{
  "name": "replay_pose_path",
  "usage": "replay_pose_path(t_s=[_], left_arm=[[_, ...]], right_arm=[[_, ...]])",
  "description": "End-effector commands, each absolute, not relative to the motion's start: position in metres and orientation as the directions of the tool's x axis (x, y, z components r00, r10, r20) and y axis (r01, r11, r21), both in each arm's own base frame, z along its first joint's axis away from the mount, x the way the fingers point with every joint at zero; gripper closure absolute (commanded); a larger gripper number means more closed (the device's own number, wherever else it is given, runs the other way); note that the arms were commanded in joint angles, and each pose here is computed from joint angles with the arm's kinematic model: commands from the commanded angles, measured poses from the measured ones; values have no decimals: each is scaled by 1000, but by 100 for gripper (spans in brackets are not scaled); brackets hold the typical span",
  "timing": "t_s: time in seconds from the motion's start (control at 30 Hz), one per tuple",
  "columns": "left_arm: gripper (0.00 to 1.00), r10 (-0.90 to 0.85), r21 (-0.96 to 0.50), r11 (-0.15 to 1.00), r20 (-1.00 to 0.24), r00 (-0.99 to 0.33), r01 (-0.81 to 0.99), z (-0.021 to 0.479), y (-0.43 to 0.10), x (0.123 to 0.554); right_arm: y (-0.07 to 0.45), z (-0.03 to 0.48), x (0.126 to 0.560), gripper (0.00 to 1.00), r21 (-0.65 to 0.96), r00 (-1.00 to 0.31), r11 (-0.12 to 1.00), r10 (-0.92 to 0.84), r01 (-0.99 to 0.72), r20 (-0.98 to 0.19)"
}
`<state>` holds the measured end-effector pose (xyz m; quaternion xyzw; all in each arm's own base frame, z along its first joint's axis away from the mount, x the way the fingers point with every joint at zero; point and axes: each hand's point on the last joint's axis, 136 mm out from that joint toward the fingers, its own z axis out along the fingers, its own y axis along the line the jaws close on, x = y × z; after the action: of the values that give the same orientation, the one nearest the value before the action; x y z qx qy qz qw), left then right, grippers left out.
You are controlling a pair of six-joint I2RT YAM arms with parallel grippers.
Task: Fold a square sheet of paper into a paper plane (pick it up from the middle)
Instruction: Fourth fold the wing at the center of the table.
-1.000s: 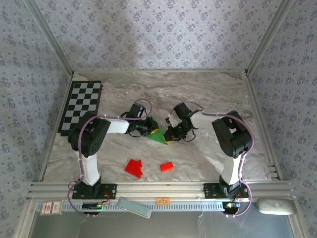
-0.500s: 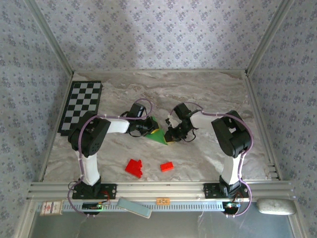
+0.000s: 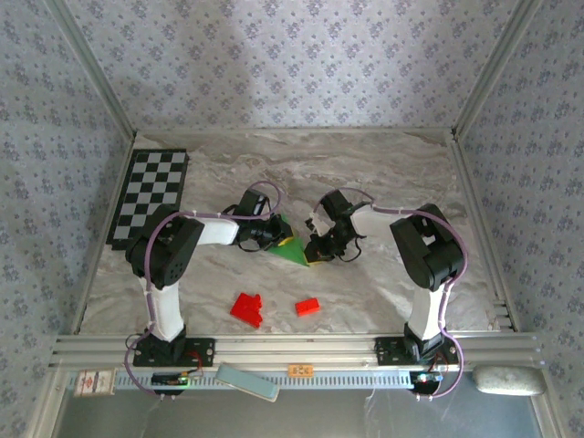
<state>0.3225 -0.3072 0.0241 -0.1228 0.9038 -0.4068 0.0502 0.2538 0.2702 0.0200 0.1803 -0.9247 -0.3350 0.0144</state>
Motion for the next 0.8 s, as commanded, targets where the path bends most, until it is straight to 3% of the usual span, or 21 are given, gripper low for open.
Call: replay_pose_path(t_s=[0.0, 0.2, 0.33, 0.77], left_arm=[[89, -274, -694, 682, 52, -960, -232, 3, -299, 315], [89, -274, -696, 680, 53, -960, -232, 4, -299, 315], [89, -273, -698, 678, 53, -961, -231, 5, -300, 316], [89, -272, -706, 671, 52, -961, -228, 9, -301, 317]], right_arm=[[262, 11, 250, 88, 597, -941, 747, -336, -291, -38], [267, 49, 264, 77, 625, -941, 708, -300, -329, -155], [270, 58, 269, 78, 619, -938, 706, -289, -344, -191], [299, 38, 272, 86, 644, -935, 684, -318, -342, -159]])
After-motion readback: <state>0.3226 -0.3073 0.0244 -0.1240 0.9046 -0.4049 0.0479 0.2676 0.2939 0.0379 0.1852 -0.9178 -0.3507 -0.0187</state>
